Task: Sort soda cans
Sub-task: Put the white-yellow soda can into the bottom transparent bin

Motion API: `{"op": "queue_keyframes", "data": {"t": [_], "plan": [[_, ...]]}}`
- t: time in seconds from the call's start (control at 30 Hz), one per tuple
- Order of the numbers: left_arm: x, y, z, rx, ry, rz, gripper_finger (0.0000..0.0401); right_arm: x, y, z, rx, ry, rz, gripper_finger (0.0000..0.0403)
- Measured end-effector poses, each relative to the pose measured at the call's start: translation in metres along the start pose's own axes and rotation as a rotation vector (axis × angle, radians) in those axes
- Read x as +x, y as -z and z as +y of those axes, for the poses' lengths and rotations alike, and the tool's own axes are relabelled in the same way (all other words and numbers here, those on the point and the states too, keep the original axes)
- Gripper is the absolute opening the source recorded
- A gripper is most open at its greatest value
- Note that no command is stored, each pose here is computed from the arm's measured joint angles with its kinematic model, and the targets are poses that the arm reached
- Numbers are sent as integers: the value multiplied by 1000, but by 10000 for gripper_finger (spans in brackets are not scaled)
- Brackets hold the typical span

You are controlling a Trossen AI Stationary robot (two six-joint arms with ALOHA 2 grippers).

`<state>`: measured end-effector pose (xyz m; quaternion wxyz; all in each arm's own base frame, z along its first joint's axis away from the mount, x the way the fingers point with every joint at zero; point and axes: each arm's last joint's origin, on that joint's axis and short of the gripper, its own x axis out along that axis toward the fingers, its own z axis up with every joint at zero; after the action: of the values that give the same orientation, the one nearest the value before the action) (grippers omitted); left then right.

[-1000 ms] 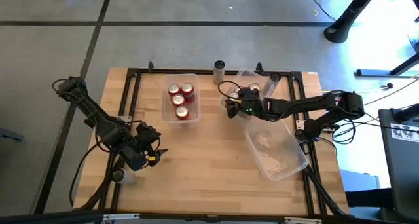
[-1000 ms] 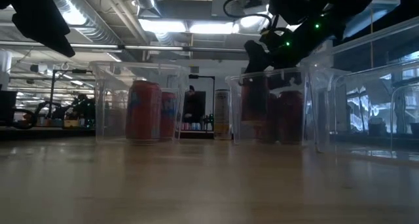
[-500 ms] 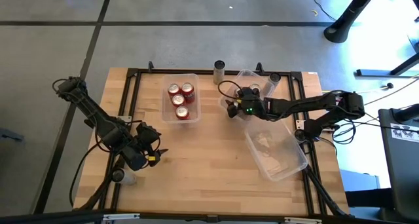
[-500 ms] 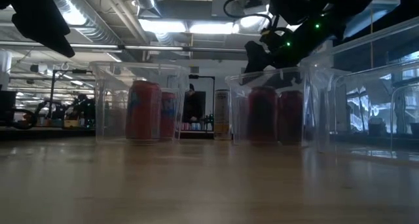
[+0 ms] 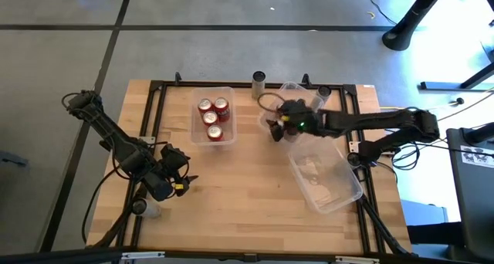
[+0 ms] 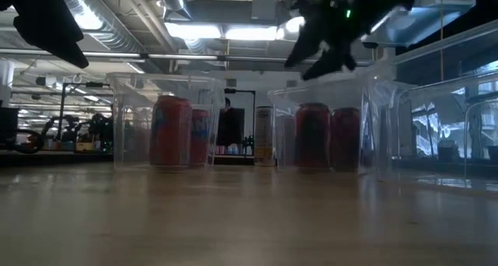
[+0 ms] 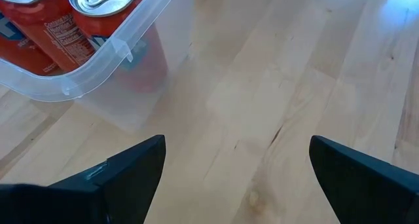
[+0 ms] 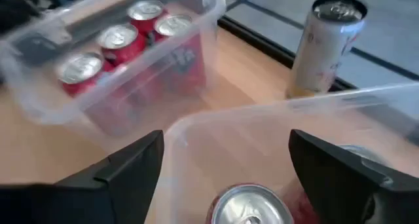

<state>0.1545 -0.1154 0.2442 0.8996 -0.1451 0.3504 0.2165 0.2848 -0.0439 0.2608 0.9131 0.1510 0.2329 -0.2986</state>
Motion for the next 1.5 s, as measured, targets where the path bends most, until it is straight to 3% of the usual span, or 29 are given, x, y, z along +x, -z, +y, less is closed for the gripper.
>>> {"op": "queue_keyframes", "data": {"t": [0.23, 0.33, 0.5, 0.7, 1.0, 1.23, 1.5], "plan": [[0, 0, 0, 3, 0, 0, 365, -60, -29, 13, -60, -35, 214, 319], [0, 0, 0, 5, 0, 0, 365, -85, -36, 13, -74, 69, 304, 319], [0, 0, 0, 11, -4, -10, 365, -105, -49, 2, 36, 274, 257, 318], [0, 0, 0, -7, -5, -14, 365, -93, -64, -42, 180, 468, 284, 318], [0, 0, 0, -28, -3, -13, 365, -79, -80, -129, 390, 608, 365, 318], [0, 0, 0, -19, -3, -14, 365, -61, -66, -173, 510, 597, 369, 319], [0, 0, 1, -12, -10, -11, 365, -47, -39, -194, 568, 635, 400, 319]]}}
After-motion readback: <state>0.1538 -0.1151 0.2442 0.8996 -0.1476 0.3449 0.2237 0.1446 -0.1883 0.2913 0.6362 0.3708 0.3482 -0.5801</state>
